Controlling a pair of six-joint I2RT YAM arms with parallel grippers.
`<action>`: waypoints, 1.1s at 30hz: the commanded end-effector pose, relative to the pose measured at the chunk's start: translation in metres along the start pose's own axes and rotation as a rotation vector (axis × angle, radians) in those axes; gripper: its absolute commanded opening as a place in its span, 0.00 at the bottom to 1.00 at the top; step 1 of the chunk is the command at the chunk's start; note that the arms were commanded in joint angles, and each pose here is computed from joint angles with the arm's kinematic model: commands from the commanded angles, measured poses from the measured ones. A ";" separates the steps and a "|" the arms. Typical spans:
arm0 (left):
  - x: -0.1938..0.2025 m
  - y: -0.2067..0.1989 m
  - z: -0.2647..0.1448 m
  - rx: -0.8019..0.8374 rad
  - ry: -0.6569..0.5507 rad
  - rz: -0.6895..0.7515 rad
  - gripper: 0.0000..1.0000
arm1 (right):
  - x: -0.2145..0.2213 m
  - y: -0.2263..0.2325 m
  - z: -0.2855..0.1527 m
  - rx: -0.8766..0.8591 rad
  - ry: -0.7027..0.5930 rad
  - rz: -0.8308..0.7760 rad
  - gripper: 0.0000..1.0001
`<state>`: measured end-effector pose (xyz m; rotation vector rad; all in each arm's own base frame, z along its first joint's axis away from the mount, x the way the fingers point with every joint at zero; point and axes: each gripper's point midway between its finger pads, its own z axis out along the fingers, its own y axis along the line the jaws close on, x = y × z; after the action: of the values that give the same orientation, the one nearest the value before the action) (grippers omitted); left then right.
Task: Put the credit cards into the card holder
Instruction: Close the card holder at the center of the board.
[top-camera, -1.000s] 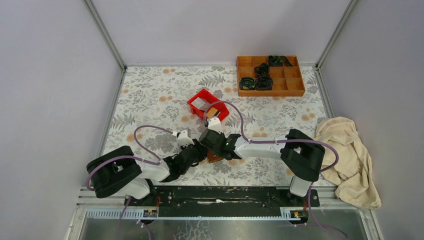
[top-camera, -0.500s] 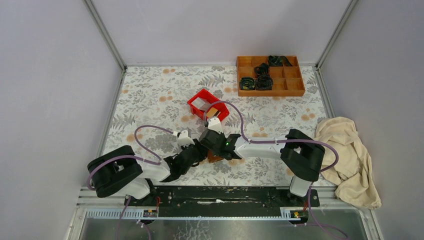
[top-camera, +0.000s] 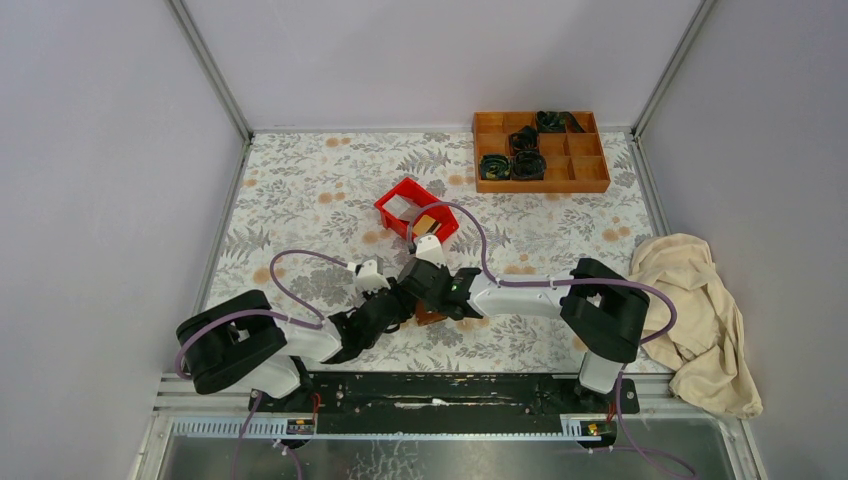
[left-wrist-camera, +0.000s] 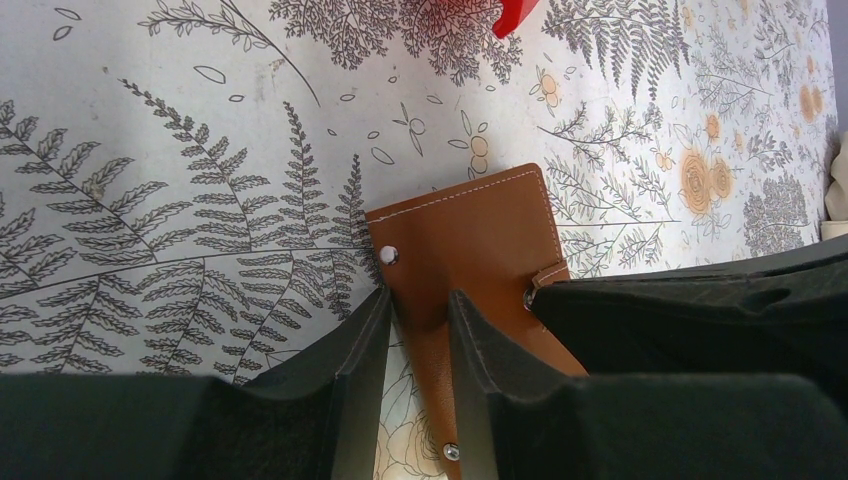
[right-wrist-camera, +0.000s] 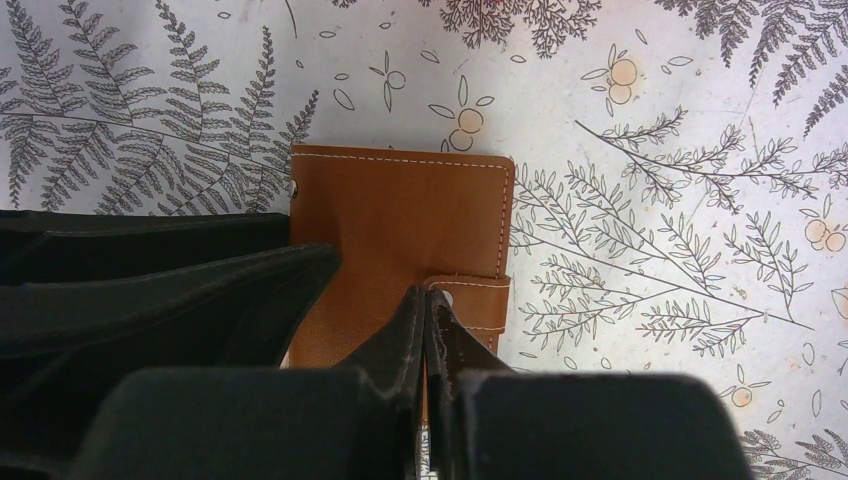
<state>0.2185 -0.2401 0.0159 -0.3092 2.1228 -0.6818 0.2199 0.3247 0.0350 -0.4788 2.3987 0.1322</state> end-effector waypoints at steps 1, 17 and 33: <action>0.012 0.005 0.000 -0.020 0.041 0.043 0.34 | 0.003 0.012 0.002 -0.030 0.013 0.022 0.00; 0.014 0.005 0.000 -0.025 0.042 0.049 0.34 | 0.016 0.000 0.005 -0.004 0.023 0.064 0.00; 0.019 0.004 0.002 -0.035 0.053 0.063 0.34 | 0.037 -0.012 0.011 0.005 0.060 0.102 0.00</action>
<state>0.2212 -0.2429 0.0152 -0.3086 2.1108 -0.6512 0.2215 0.3220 0.0324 -0.3528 2.3845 0.2049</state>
